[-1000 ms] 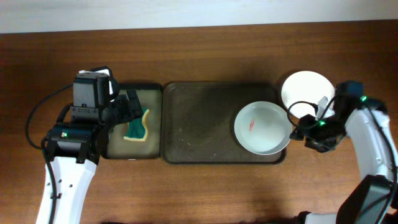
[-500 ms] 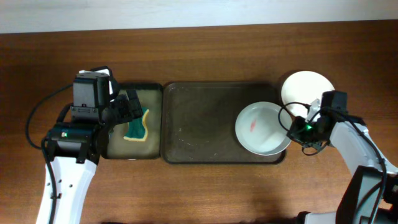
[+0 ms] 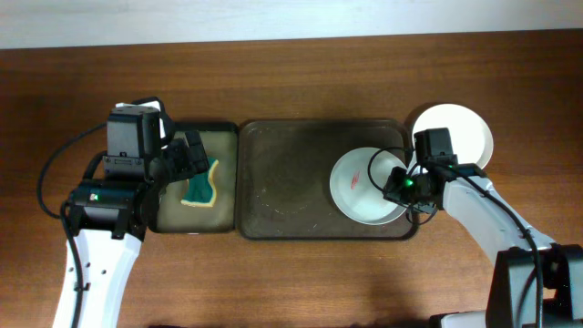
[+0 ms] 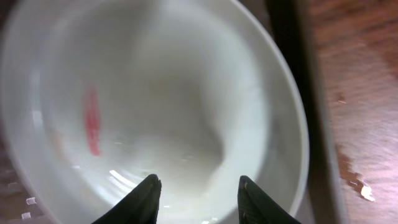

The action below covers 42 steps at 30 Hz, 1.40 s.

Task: Clean dirty plates on tray and stack at the side
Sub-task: 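Move the right gripper to the last plate and grasp its rim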

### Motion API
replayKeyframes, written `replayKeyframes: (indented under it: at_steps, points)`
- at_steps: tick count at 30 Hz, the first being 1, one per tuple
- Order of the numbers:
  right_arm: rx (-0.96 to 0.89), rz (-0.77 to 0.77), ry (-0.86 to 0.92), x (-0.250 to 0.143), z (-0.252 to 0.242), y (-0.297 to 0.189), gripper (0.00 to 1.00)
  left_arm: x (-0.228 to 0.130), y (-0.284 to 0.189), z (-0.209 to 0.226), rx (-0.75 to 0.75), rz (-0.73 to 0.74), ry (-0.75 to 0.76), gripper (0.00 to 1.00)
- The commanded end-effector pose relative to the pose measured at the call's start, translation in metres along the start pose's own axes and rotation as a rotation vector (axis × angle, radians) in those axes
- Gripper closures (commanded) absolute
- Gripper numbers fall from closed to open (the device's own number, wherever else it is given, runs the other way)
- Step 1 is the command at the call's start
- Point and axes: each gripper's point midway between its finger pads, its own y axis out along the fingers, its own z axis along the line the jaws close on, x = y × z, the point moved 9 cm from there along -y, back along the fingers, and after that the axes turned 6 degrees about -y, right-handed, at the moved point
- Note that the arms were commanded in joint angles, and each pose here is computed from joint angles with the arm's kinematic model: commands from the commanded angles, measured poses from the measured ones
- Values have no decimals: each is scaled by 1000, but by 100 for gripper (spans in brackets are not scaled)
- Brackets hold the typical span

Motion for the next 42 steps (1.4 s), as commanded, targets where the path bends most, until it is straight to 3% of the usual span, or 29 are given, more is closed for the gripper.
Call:
replayKeyframes:
  at_steps: [1,10,14,39,42]
  points:
    - [-90,-7,5,-2,-6,2,59,2,-5,0,-10,-18,-3,0]
    - [-73,29,29,13,8,-28,60,2,-5,0,-10,-18,-3,1]
    - [-143,80,37,-2,-4,-17,65,2,-5,0,-10,-18,-3,1]
    - [-161,50,33,-23,-20,12,66,2,-5,0,-10,-18,-3,1]
    - [-158,43,32,-22,-19,12,76,2,-5,0,-10,-18,-3,1]
